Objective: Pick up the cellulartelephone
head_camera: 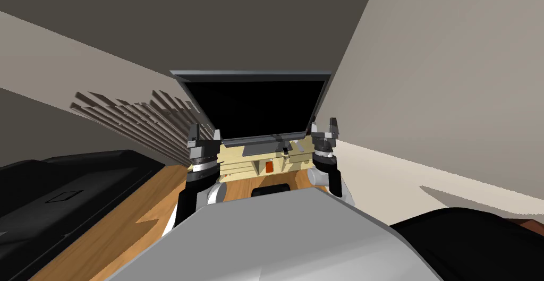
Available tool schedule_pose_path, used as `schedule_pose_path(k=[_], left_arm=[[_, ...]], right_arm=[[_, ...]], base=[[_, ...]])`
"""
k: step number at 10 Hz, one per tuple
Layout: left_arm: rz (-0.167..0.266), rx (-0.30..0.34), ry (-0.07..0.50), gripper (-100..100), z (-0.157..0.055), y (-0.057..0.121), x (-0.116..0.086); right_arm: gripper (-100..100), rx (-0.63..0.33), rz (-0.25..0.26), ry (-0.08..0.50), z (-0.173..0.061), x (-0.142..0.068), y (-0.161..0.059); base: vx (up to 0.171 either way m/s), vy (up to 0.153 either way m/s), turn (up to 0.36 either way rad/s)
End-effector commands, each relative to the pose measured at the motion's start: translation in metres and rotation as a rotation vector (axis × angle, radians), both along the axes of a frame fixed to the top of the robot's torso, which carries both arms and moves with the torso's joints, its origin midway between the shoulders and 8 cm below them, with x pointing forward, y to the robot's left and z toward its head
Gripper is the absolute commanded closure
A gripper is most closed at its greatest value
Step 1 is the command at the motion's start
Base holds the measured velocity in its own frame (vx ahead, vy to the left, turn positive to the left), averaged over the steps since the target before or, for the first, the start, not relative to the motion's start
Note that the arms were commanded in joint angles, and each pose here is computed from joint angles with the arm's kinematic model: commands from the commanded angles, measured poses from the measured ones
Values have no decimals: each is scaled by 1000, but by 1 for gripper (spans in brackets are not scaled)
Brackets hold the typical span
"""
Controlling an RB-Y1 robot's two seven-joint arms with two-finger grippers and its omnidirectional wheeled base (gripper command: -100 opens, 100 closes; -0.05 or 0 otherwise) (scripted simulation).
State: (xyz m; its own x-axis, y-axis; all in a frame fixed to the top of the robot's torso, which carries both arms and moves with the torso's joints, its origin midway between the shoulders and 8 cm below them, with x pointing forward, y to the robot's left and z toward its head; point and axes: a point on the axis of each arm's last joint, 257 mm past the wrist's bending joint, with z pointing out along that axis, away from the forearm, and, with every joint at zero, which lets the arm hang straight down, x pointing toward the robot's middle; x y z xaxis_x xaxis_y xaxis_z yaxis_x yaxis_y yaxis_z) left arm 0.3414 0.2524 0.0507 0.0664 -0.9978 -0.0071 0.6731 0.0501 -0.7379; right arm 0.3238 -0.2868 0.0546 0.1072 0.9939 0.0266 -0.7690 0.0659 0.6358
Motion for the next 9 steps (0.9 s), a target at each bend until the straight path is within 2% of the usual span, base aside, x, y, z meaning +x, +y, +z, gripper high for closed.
schedule_pose_path(k=[1,3,4,9], left_arm=[[0,0,0,0,0,0,0],[0,0,0,0,0,0,0],[0,0,0,0,0,0,0],[0,0,0,0,0,0,0]], right_arm=[[-100,-42,20,38,-11,10,9],[-100,-87,38,88,-29,24,19],[-100,-87,38,88,-29,24,19],[-100,-226,85,253,-93,63,52]], base=[[-33,3,-4],[-71,-1,-2],[-60,11,-1],[-90,18,2]])
